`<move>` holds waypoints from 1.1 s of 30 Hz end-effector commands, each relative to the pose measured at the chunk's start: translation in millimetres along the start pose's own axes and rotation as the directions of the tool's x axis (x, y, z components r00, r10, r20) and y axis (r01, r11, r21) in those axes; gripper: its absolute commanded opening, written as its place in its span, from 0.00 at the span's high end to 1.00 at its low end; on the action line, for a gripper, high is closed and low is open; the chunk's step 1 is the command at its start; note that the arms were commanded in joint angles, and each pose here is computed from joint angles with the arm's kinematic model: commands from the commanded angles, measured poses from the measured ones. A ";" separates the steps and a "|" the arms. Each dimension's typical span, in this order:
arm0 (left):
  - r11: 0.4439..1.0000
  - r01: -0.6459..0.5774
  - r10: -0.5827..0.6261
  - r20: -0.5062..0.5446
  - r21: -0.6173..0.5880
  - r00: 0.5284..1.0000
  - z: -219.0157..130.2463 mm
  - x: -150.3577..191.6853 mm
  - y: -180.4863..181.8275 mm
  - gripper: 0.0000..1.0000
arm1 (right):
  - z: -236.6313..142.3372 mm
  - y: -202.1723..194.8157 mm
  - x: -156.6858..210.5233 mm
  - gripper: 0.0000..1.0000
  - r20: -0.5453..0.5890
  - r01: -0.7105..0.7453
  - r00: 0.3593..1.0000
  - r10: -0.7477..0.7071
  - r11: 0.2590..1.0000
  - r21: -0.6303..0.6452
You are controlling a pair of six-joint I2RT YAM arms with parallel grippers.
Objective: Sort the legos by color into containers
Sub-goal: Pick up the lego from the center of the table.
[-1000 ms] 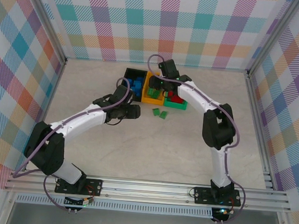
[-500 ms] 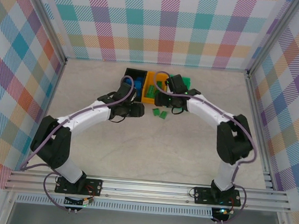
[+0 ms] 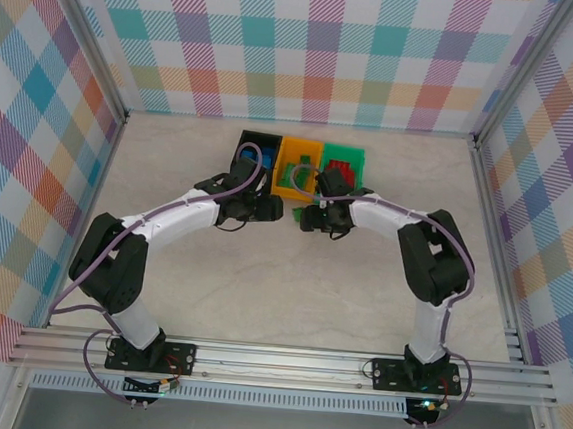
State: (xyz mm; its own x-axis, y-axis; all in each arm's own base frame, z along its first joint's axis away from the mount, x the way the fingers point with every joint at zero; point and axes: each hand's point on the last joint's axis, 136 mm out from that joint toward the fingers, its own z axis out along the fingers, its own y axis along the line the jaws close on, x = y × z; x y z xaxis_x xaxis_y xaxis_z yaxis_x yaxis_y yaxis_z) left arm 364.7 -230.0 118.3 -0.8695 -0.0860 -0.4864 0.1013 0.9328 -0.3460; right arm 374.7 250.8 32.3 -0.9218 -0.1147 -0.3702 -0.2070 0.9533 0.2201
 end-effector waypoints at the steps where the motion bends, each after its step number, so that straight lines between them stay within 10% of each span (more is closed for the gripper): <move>1: 1.000 -0.002 0.002 0.028 -0.002 1.000 -13.6 -0.9 0.0 0.37 | 4.8 10.1 -14.2 0.32 0.019 0.017 1.000 -0.016 1.000 -0.020; 14: 1.000 -0.008 0.008 0.003 -0.005 1.000 -8.3 5.6 1.6 0.37 | 15.8 9.8 -18.7 0.68 0.004 0.033 0.999 -0.033 0.999 -0.004; 33: 0.993 -0.120 0.115 -0.182 -0.017 0.977 78.6 1.9 -34.9 0.26 | -103.8 -6.9 -7.9 0.68 0.178 0.004 0.984 -0.009 1.000 0.026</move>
State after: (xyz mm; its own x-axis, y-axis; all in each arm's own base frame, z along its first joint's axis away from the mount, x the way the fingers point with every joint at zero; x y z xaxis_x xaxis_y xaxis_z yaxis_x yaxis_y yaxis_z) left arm 399.8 -287.5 72.5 -0.9143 0.0284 -0.4041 0.1646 0.9375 -0.3066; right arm 364.7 232.0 131.0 -0.8302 -0.0775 -0.5520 -0.2385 0.9445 0.2260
